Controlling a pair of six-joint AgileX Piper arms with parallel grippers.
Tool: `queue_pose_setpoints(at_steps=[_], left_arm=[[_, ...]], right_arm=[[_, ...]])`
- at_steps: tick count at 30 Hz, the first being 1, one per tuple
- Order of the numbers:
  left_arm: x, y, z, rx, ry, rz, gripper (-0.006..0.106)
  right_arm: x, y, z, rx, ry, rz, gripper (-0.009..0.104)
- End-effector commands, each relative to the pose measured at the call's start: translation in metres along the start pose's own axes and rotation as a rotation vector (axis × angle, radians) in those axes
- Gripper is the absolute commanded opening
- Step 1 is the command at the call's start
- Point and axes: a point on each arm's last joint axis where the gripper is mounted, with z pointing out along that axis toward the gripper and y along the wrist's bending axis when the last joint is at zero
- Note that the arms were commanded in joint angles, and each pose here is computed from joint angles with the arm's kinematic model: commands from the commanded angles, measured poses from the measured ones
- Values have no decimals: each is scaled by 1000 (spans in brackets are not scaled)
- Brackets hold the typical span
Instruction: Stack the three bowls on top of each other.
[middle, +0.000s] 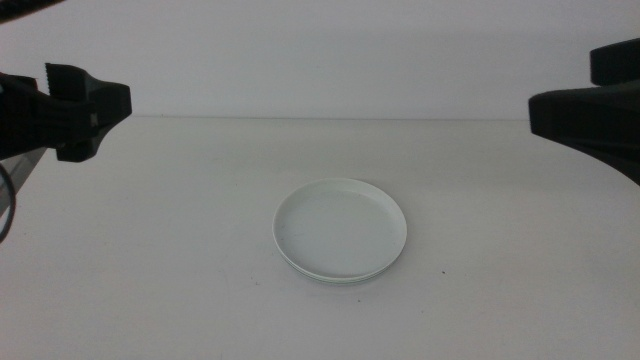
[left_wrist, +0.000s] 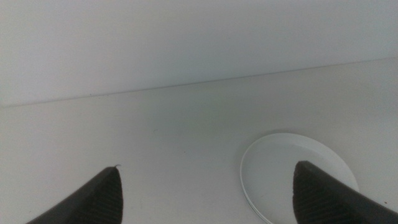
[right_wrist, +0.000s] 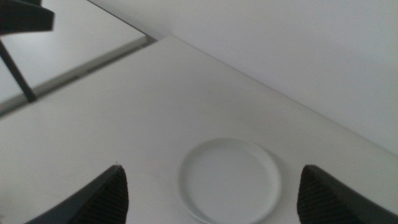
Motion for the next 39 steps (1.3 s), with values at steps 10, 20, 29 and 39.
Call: queue_pose_setpoints(at_steps=[10, 20, 29, 39], left_arm=[[-1, 0, -1, -1, -15, 5, 94], [-1, 0, -1, -1, -15, 5, 94], [-1, 0, -1, -1, -15, 5, 94], [-1, 0, -1, 0, -15, 5, 94]], right_arm=[[-8, -24, -40, 377, -157, -112, 89], [9, -41, -72, 674, -130, -133, 89], [43, -50, -52, 678, -99, -79, 89], [41, -51, -53, 693, -130, -59, 89]])
